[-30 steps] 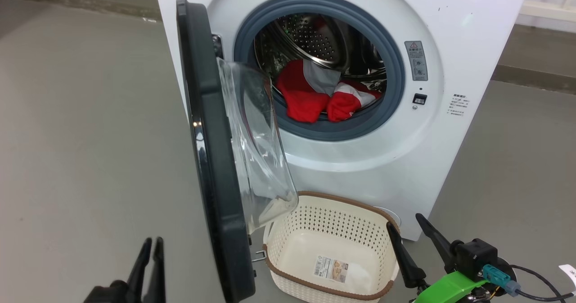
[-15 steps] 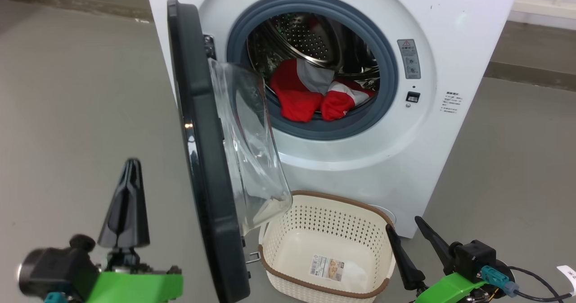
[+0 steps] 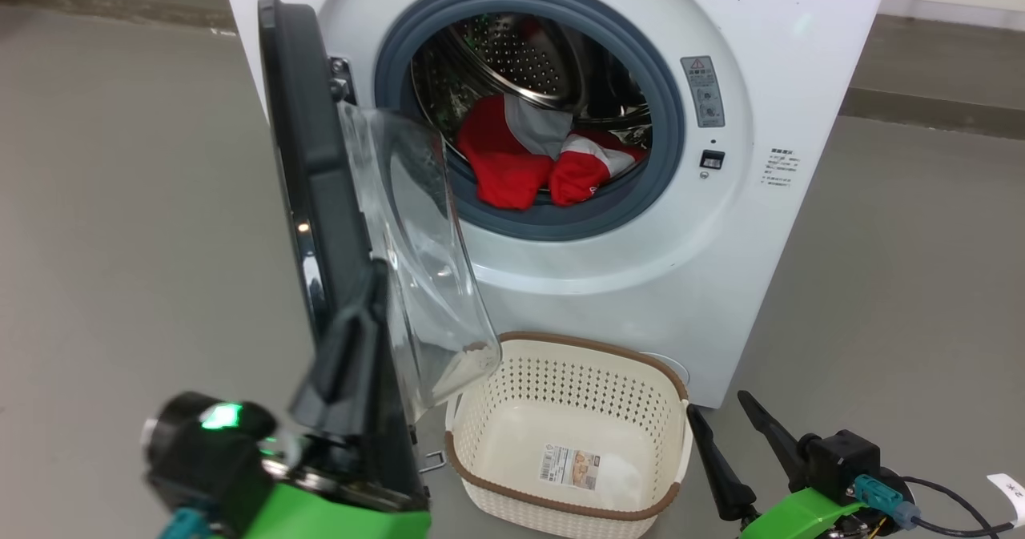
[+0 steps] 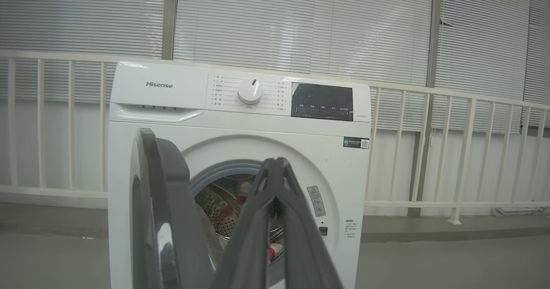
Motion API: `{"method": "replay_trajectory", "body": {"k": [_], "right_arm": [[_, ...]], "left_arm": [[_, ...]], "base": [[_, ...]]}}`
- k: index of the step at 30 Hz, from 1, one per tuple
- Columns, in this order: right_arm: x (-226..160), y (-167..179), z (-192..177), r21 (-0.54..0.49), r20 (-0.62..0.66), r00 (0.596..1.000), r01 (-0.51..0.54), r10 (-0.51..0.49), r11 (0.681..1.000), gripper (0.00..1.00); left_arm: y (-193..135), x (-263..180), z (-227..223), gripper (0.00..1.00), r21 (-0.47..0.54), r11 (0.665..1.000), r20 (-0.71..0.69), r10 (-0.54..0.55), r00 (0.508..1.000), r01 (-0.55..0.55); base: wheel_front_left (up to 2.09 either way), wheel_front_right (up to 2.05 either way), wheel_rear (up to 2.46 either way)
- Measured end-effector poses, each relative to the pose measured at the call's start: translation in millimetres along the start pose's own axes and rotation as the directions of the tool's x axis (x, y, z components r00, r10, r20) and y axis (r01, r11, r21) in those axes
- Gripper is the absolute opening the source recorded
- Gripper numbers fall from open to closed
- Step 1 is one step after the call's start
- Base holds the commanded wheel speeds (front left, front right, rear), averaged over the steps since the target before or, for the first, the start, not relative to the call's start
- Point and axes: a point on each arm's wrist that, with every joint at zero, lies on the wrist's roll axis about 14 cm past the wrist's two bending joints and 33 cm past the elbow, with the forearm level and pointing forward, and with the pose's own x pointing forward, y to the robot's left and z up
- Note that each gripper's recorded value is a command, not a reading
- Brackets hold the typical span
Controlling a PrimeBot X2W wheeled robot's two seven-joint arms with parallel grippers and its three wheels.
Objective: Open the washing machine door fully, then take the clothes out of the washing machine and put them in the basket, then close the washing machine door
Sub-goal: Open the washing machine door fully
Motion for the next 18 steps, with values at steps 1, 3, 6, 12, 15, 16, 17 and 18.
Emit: {"method": "replay_trajectory", "body": {"k": [1,3,6,12,15,16,17,18], "right_arm": [[-0.3,-0.7,-0.6,0.003,-0.002,1.0,0.003,-0.003,1.0,1.0],[-0.8,-1.8,-1.4,0.006,-0.003,1.0,0.006,-0.006,1.0,1.0],[-1.2,-2.6,-1.8,0.008,-0.004,1.0,0.008,-0.008,1.0,1.0],[-1.6,-4.7,-4.9,0.011,-0.013,1.0,0.014,-0.014,1.0,1.0],[-1.7,-5.2,-5.9,0.012,-0.016,1.0,0.015,-0.015,1.0,1.0],[-1.8,-5.4,-6.1,0.012,-0.016,1.0,0.016,-0.016,1.0,1.0],[-1.9,-5.6,-6.3,0.013,-0.017,1.0,0.017,-0.017,1.0,1.0],[-1.8,-5.7,-6.4,0.013,-0.017,1.0,0.017,-0.017,1.0,1.0]], "left_arm": [[-5.9,-0.2,-7.8,0.0,-0.016,1.0,-0.023,-0.018,1.0,0.018],[-17.4,-1.8,-22.3,0.0,-0.045,0.998,-0.066,-0.053,0.996,0.05],[-25.4,-8.0,-45.9,0.0,-0.073,0.995,-0.136,-0.072,0.988,0.062],[-27.0,-27.2,-90.8,0.0,-0.109,0.993,-0.28,-0.065,0.958,0.036],[-21.1,-40.0,-112.7,0.0,-0.128,0.992,-0.357,-0.035,0.933,-0.012],[-19.5,-44.1,-119.0,0.0,-0.13,0.991,-0.379,-0.027,0.925,-0.024],[-18.0,-47.1,-123.6,0.0,-0.13,0.991,-0.395,-0.018,0.919,-0.036],[-16.5,-49.6,-127.8,0.0,-0.129,0.991,-0.409,-0.012,0.913,-0.044]], "base": [[0.0,0.0,0.0],[0.0,0.0,0.0],[0.0,0.0,0.0],[0.0,0.0,0.0],[0.0,0.0,0.0],[0.0,0.0,0.0],[0.0,0.0,0.0],[0.0,0.0,0.0]]}}
